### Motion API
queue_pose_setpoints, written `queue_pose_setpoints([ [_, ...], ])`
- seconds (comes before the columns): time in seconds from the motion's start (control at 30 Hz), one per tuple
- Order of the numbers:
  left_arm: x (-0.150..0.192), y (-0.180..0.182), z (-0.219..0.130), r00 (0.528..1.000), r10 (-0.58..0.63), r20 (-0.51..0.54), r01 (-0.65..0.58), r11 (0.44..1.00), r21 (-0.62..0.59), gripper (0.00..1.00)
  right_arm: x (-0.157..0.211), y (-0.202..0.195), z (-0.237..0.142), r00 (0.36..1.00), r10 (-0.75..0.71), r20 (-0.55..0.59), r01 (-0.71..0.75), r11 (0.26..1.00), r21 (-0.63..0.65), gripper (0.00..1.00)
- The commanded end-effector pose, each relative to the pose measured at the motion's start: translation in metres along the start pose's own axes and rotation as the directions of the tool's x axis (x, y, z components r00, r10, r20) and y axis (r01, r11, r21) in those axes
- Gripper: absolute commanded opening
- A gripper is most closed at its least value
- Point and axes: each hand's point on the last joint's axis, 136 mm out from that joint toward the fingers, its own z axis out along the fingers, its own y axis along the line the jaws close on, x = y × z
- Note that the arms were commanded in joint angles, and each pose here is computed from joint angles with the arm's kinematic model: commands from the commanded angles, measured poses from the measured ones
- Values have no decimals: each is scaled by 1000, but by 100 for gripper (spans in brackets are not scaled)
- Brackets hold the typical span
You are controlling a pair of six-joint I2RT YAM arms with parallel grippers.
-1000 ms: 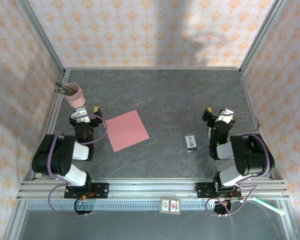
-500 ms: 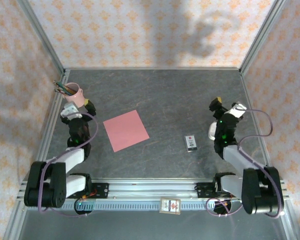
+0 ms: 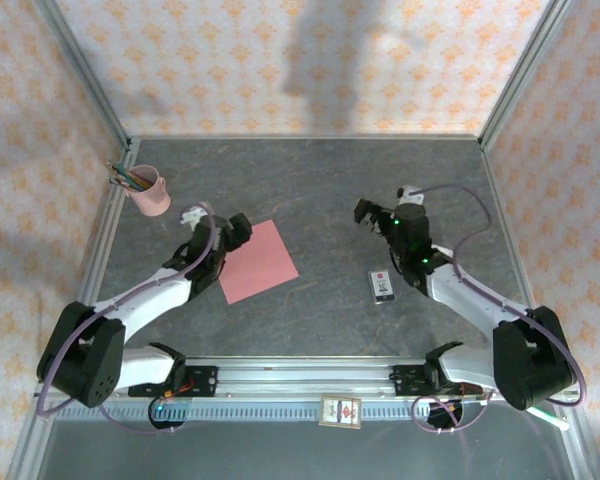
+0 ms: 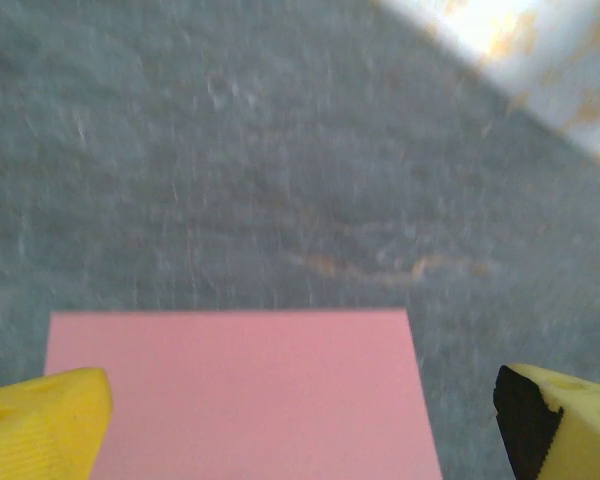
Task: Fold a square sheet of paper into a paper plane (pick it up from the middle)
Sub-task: Move the square sheet of paper to the center of the table.
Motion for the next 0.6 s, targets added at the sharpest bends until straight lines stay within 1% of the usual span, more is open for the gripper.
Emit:
queue_pose_setpoints([
  [0.0, 20, 15, -2, 998, 30, -55, -40, 982, -187, 99, 30, -11, -3, 995, -58, -79, 60, 998, 23, 99],
  [0.13, 43, 2, 8, 991, 33, -131, -58, 980, -191, 99, 36, -16, -8, 997, -49, -61, 50, 999, 16, 100],
  [0.2, 54, -5, 15, 981, 58, -185, -92, 979, -181, 99, 29, -9, -15, 999, -26, -21, 26, 999, -27, 100],
  [0.3, 60, 3, 23, 966, 104, -236, -165, 952, -257, 99, 33, -9, -20, 1000, -6, -6, 6, 998, -55, 100],
  [0.4, 66, 4, 30, 949, 135, -285, -217, 935, -281, 100, 37, -14, -22, 1000, 5, -3, -5, 999, -48, 100],
  [0.5, 74, 4, 34, 934, 129, -332, -235, 924, -301, 99, 38, -13, -22, 1000, 10, -7, -11, 999, -52, 100],
  [0.57, 75, 8, 34, 932, 127, -339, -242, 915, -322, 100, 39, -13, -22, 1000, 12, -10, -13, 998, -53, 100],
])
